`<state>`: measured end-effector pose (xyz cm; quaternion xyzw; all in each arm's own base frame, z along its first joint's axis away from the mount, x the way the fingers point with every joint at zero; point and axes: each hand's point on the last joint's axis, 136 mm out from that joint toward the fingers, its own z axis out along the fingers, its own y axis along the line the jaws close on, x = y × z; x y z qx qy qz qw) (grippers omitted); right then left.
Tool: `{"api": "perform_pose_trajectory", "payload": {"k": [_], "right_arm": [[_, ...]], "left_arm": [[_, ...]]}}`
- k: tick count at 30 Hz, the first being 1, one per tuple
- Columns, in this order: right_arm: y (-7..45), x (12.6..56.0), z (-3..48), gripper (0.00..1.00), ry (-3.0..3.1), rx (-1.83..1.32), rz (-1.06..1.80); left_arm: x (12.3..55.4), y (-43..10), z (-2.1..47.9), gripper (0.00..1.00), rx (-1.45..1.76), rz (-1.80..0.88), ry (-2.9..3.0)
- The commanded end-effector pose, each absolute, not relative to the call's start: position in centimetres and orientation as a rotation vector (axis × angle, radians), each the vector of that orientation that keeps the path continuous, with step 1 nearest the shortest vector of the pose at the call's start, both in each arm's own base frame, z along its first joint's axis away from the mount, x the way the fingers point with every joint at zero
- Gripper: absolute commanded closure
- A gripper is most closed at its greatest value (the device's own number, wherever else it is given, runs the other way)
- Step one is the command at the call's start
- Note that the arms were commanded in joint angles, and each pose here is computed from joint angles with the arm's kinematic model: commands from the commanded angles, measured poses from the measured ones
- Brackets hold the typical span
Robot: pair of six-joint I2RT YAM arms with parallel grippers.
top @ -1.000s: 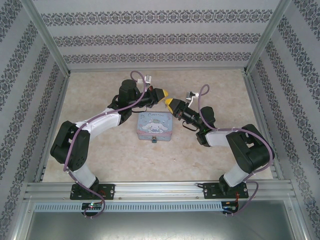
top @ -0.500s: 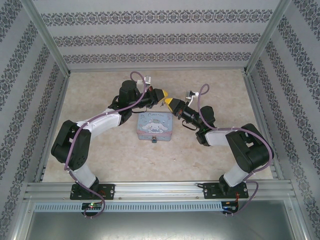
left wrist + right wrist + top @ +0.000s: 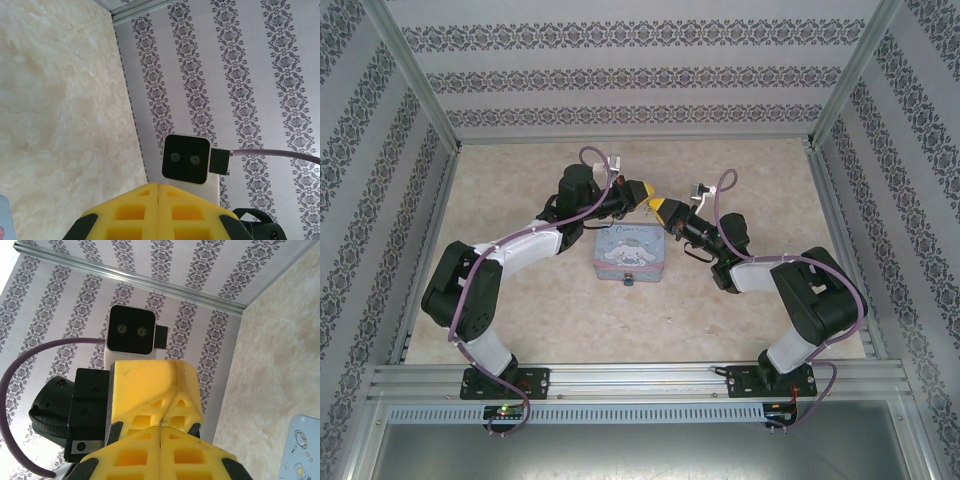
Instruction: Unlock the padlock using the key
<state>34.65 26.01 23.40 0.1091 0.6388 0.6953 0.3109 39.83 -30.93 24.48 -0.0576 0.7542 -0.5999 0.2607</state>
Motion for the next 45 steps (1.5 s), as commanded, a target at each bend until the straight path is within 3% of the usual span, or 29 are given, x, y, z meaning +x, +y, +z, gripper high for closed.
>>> {"api": "perform_pose_trajectory", "payload": {"k": [1,4,8,15,25,33,45], "right_arm": [[25.5,34.7,23.9,1.00,1.640,0.276,1.825],[25.5,34.7,24.1,1.00,1.639,0.268,1.830],[25.7,34.8,24.4,1.00,1.634,0.256,1.839],[25.7,34.9,24.3,1.00,1.636,0.261,1.840],[25.8,35.2,24.2,1.00,1.637,0.270,1.841],[25.8,35.4,24.0,1.00,1.641,0.279,1.838],[25.8,35.4,24.1,1.00,1.638,0.282,1.840]], "left_arm": [[40.2,-29.9,26.8,1.00,-0.159,-1.609,1.949],[40.0,-30.0,27.1,1.00,-0.144,-1.621,1.945],[39.9,-29.9,27.0,0.84,-0.154,-1.616,1.952],[39.9,-30.0,26.8,0.75,-0.161,-1.628,1.955],[39.3,-30.2,26.0,0.77,-0.171,-1.653,1.957],[38.9,-31.1,25.6,0.88,-0.158,-1.662,1.966],[38.7,-31.8,25.3,0.95,-0.156,-1.666,1.976]]}}
